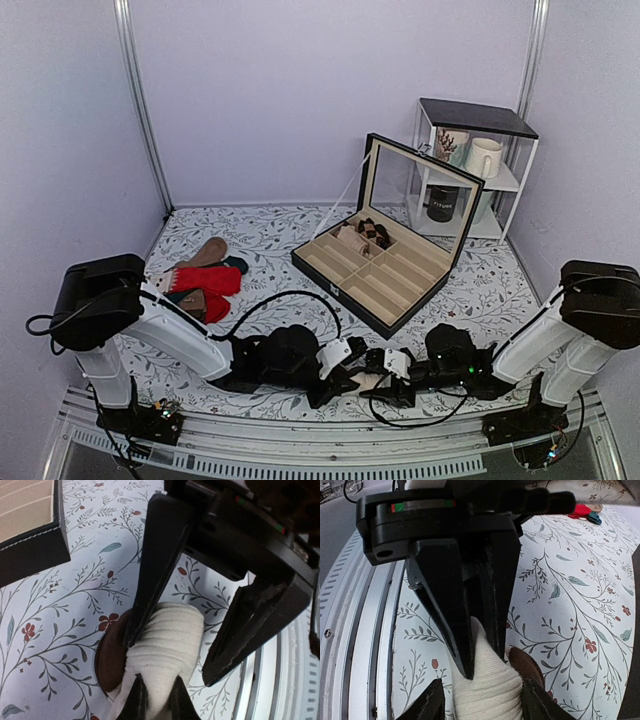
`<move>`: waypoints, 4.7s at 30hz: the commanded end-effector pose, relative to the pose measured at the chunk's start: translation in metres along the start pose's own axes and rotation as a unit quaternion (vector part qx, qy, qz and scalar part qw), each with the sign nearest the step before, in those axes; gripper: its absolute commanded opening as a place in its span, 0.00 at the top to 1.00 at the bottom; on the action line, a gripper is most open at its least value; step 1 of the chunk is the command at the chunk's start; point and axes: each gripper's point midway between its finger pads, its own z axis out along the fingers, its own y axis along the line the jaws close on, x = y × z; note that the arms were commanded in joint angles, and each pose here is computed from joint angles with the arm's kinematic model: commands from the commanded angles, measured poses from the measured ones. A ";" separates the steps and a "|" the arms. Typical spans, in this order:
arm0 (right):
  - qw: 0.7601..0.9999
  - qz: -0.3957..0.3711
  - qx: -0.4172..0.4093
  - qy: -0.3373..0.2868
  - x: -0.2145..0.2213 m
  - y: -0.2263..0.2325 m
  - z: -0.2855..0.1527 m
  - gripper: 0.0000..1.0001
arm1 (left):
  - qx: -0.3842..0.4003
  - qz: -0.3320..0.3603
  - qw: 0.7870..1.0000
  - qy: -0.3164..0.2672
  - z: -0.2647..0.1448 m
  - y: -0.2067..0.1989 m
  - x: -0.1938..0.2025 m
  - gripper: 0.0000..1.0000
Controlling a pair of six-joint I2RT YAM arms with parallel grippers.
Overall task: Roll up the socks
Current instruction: Roll a pair of socks at the center of the board.
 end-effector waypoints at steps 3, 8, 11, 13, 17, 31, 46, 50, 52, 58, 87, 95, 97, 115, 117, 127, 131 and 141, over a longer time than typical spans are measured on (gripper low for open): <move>0.995 0.065 -0.003 0.072 0.040 0.017 0.003 0.48 | -0.001 -0.027 0.967 0.255 -0.019 0.008 0.151 1.00; 0.988 0.105 0.028 0.107 0.061 0.015 0.003 0.41 | -0.002 -0.030 0.962 0.272 -0.018 0.011 0.164 1.00; 0.986 0.125 0.038 0.099 0.060 0.015 -0.002 0.39 | -0.001 -0.030 0.961 0.273 -0.018 0.011 0.165 1.00; 0.987 0.129 0.039 0.087 0.056 0.015 -0.007 0.40 | 0.000 -0.029 0.961 0.274 -0.018 0.010 0.165 1.00; 0.987 0.129 0.036 0.085 0.055 0.017 -0.009 0.47 | 0.001 -0.028 0.961 0.276 -0.018 0.011 0.167 1.00; 0.987 0.141 0.071 0.034 0.037 0.009 -0.031 0.36 | 0.005 -0.029 0.961 0.276 -0.018 0.010 0.167 1.00; 0.996 0.075 0.047 -0.026 0.017 0.001 -0.027 0.32 | 0.011 -0.028 0.960 0.277 -0.018 0.008 0.168 1.00; 0.996 0.074 0.030 -0.026 0.017 0.002 -0.017 0.34 | 0.012 -0.028 0.960 0.278 -0.018 0.008 0.168 1.00; 0.996 0.076 0.023 -0.032 0.017 0.004 -0.017 0.36 | 0.011 -0.029 0.960 0.277 -0.018 0.008 0.168 1.00; 0.994 0.079 0.059 -0.040 0.013 -0.006 -0.027 0.35 | 0.013 -0.030 0.960 0.280 -0.017 0.008 0.169 1.00; 0.983 0.178 -0.005 0.044 0.047 0.009 -0.007 0.85 | -0.030 -0.009 0.967 0.252 -0.014 0.022 0.148 0.85; 0.954 0.283 -0.015 0.096 0.070 0.020 -0.008 0.86 | -0.086 0.065 0.986 0.128 -0.017 0.035 0.059 0.79; 0.945 0.308 -0.013 0.111 0.077 0.021 -0.009 0.86 | -0.090 0.086 0.988 0.093 -0.022 0.034 0.043 0.55; 0.886 0.417 -0.020 0.201 0.101 0.037 -0.013 0.86 | -0.086 0.231 0.965 -0.087 -0.048 0.012 -0.031 0.43; 0.884 0.420 -0.018 0.205 0.102 0.037 -0.012 0.86 | -0.067 0.238 0.966 -0.074 -0.038 0.007 -0.029 0.44; 0.874 0.434 -0.019 0.219 0.106 0.037 -0.015 0.86 | -0.038 0.216 0.975 -0.028 -0.021 0.006 0.009 0.51; 0.873 0.434 -0.020 0.222 0.107 0.037 -0.015 0.86 | -0.040 0.213 0.976 -0.021 -0.019 0.008 0.014 0.55; 0.868 0.438 -0.025 0.233 0.111 0.039 -0.013 0.86 | -0.024 0.199 0.980 0.006 -0.009 0.009 0.028 0.76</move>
